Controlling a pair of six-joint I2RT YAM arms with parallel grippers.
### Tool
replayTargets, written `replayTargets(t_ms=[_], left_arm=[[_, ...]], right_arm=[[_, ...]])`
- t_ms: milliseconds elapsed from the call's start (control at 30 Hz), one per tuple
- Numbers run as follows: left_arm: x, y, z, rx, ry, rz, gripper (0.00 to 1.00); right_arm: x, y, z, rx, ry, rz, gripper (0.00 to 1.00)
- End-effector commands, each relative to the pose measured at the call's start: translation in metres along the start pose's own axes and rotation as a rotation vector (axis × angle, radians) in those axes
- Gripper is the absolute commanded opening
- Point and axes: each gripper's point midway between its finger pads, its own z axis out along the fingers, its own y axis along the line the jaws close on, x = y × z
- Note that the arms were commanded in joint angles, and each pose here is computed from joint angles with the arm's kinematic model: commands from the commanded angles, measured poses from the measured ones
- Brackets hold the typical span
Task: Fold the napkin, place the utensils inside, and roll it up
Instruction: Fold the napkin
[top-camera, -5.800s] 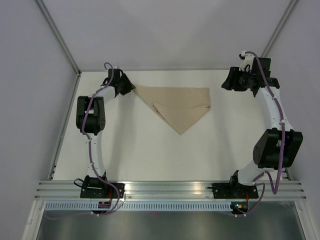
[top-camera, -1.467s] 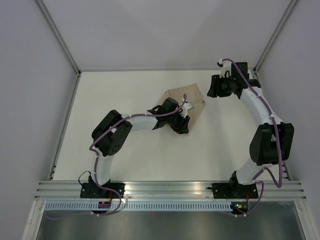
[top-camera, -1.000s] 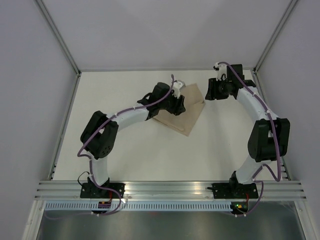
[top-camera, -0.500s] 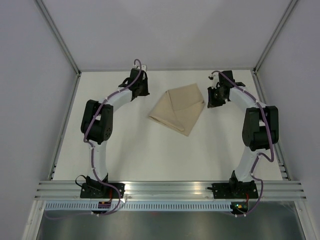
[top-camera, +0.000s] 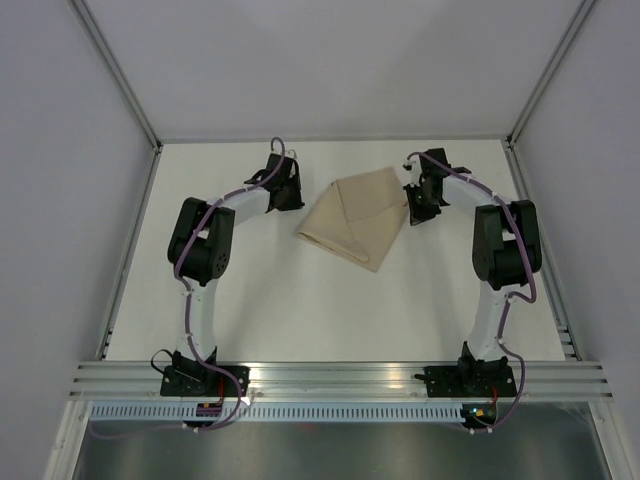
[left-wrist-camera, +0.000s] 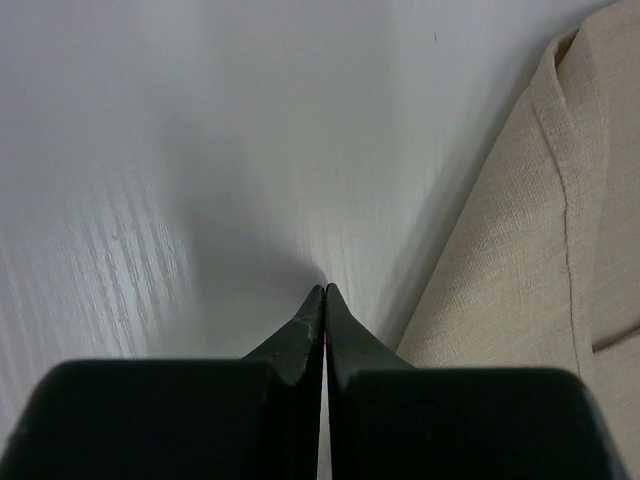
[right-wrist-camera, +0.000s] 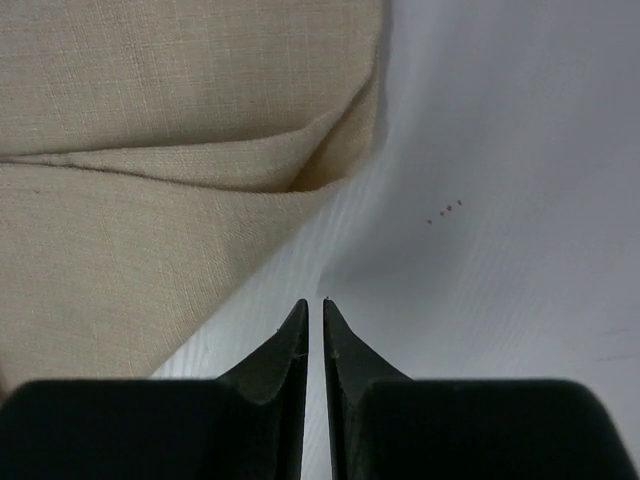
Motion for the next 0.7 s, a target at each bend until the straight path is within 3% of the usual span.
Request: replayTargets(t_ms=[0, 267, 667], left_arm=[[0.015, -0.013, -0.016, 0.030, 0.007, -0.076, 0.02], [0.059, -0.016, -0.036, 0.038, 0.011, -0.145, 0.02], [0.088, -0.024, -0.071, 0.035, -0.038, -0.143, 0.02]], right_arm=[[-0.005, 0.012, 0.008, 0.042, 0.027, -0.061, 0.15], [-0.011, 0.035, 0.025, 0.059, 0.055, -0.137, 0.14], [-0.033, 0.042, 0.033, 0.048, 0.033, -0.171, 0.15]])
